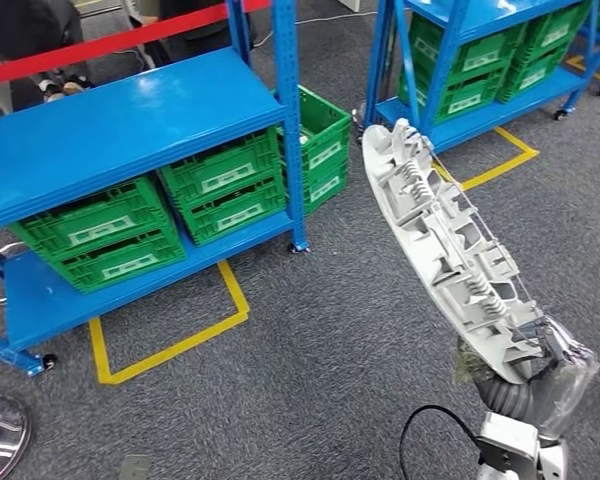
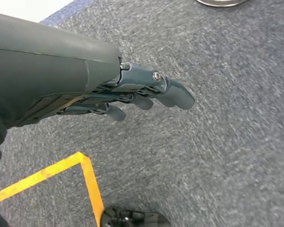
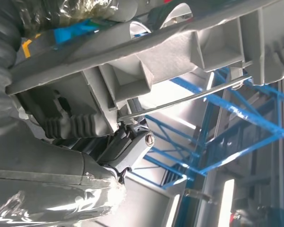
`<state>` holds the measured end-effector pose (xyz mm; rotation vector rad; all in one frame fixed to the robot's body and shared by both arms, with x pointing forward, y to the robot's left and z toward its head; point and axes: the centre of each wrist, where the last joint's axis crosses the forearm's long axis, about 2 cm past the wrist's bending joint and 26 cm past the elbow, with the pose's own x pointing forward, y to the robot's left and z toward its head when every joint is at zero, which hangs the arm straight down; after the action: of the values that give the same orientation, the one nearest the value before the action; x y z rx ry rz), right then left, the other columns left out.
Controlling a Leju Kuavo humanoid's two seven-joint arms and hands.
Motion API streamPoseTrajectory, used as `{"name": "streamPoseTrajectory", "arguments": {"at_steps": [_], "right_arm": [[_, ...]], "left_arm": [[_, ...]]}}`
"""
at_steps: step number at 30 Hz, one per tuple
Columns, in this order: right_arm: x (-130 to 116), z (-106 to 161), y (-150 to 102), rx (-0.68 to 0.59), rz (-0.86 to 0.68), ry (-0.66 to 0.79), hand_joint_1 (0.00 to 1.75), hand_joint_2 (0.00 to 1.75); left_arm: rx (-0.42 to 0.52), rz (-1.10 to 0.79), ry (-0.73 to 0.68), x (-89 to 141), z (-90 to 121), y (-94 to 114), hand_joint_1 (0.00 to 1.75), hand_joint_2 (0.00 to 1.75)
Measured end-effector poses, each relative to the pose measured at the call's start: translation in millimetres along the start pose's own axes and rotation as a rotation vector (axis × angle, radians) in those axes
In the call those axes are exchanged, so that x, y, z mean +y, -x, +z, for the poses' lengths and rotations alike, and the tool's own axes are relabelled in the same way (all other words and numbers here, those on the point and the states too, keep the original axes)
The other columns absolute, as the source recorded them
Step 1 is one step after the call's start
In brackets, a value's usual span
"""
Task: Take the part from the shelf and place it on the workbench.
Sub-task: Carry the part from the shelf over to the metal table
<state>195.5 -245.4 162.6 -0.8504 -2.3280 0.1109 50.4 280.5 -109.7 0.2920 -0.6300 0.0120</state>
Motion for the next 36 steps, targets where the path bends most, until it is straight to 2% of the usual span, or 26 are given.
{"name": "streamPoseTrajectory", "arguments": {"at_steps": [36], "right_arm": [[1.3,-5.3,6.8,0.044,-0.014,0.023,1.75,1.75]], "left_arm": [[0.003,-0.003,0.005,-0.7,1.2,1.6,0.0,1.75]]}}
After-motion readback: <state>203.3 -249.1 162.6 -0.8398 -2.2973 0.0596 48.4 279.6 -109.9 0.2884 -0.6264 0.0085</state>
